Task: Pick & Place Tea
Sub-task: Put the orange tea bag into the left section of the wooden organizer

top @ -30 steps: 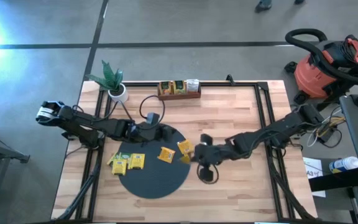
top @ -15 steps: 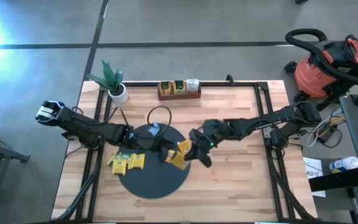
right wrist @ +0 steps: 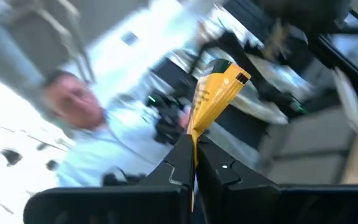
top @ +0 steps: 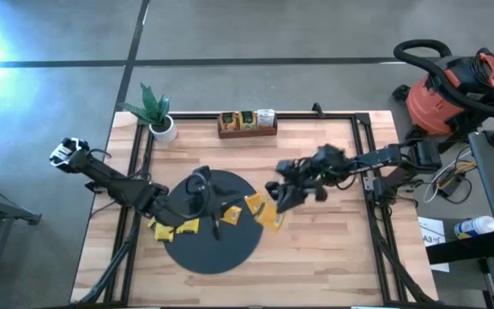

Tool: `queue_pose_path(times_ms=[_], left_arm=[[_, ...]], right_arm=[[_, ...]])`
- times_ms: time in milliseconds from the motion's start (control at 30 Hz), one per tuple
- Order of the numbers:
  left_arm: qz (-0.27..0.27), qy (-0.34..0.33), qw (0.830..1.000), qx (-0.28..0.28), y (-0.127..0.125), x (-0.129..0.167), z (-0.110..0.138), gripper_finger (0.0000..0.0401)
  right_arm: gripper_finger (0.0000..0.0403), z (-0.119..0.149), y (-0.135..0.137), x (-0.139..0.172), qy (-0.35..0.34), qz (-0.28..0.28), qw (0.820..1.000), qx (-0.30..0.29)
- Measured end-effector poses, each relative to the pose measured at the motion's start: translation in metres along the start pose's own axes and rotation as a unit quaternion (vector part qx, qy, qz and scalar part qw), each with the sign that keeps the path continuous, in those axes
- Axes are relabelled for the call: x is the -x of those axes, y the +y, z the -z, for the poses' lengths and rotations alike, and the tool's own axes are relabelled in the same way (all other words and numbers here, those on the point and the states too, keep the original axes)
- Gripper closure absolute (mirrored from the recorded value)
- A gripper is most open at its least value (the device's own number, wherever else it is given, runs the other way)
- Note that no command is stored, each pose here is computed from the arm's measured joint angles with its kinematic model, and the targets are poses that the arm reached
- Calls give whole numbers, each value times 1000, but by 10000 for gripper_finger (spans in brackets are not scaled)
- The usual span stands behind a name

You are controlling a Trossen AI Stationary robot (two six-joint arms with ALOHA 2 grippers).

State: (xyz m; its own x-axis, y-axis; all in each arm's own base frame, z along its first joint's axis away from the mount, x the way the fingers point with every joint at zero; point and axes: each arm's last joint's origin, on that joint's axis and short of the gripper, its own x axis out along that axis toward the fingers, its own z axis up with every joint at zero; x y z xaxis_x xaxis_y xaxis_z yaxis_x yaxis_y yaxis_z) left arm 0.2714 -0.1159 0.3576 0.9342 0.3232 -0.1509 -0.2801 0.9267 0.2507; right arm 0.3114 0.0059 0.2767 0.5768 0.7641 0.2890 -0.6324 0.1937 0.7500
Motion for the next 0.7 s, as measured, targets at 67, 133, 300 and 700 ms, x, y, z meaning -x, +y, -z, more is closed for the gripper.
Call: queue_pose_path(times_ms=[67,133,300,700], left_arm=[[-5,-10,998,-56,1,-1,-13,321],[-14,-23,994,-106,3,-4,-28,321],[-44,-40,976,-208,10,-17,-60,321],[-41,-44,950,-306,10,-39,-73,320]], right_arm=[[394,-9,9,7,-20,-29,999,8],[394,-18,17,13,-34,-49,998,13],[394,-31,26,13,-36,-67,997,10],[394,-23,31,-1,-19,-86,996,-7]])
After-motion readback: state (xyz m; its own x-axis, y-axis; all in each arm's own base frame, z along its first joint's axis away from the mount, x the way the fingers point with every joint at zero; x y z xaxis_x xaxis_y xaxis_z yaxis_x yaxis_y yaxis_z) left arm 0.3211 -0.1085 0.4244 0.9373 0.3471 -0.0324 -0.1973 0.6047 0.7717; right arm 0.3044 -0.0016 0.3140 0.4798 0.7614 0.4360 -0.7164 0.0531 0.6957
